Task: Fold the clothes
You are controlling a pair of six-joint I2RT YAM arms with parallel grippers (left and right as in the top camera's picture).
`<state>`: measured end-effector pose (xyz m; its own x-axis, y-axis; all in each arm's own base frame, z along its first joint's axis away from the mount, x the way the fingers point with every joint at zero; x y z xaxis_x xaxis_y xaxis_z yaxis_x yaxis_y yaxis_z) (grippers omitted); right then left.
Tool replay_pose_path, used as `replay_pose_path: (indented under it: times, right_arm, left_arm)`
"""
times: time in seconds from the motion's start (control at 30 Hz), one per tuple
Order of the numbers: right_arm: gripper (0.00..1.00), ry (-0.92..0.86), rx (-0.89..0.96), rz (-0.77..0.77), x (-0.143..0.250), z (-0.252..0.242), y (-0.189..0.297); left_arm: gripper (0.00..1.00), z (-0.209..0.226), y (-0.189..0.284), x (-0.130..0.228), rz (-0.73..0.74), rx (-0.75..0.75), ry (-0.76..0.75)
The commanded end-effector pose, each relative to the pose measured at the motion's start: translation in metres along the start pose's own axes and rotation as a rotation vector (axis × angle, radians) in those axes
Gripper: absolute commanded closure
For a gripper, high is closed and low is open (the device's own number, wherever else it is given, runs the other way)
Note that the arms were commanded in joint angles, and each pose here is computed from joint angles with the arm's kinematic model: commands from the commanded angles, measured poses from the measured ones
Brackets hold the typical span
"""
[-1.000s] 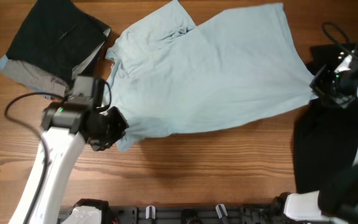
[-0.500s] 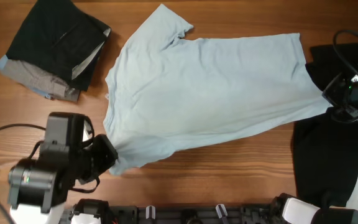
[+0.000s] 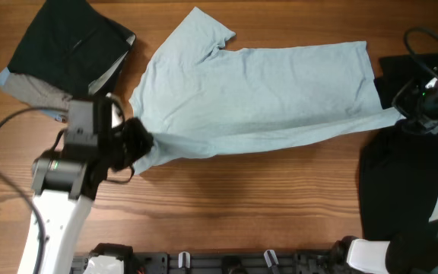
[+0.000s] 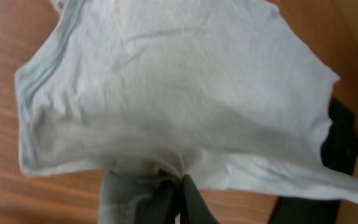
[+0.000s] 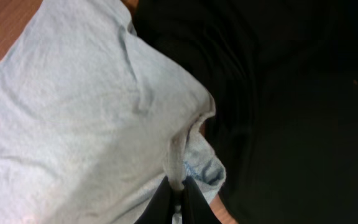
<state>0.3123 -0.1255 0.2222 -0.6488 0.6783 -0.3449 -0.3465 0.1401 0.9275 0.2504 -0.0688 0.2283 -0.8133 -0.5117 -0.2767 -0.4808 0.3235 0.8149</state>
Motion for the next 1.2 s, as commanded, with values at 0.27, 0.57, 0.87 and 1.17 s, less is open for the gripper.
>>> replay_pose_path:
  times: [0.27, 0.57, 0.87, 1.17]
  right_arm:
    - [0.96, -0.064, -0.014, -0.013, -0.017, 0.007, -0.025]
    - [0.96, -0.077, -0.132, -0.022, -0.029, 0.026, -0.038]
    - [0.96, -0.055, -0.177, -0.002, -0.033, 0.038, -0.059]
    - [0.96, -0.049, -0.154, 0.051, -0.030, 0.037, -0.088]
  left_arm:
    - [0.96, -0.015, -0.070, -0.041, -0.022, 0.016, -0.136]
    - [0.96, -0.035, -0.071, -0.069, -0.163, 0.090, -0.211]
    - [0.96, -0.023, -0.072, -0.068, -0.163, 0.015, -0.203]
    - [0.88, -0.019, -0.074, -0.070, -0.175, -0.013, -0.200]
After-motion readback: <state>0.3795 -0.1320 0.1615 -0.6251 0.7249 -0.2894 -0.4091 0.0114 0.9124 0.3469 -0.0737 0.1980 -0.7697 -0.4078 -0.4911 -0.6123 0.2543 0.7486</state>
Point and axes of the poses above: each gripper's point midway between its finger pads, its own y axis back along the fingers, its own z axis along the line the jaws close on, x = y × z, the point moved 4 cm from there along y, back along the fingers, and after that the axes turned 2 degrees about -y, right-handed, at the moved point
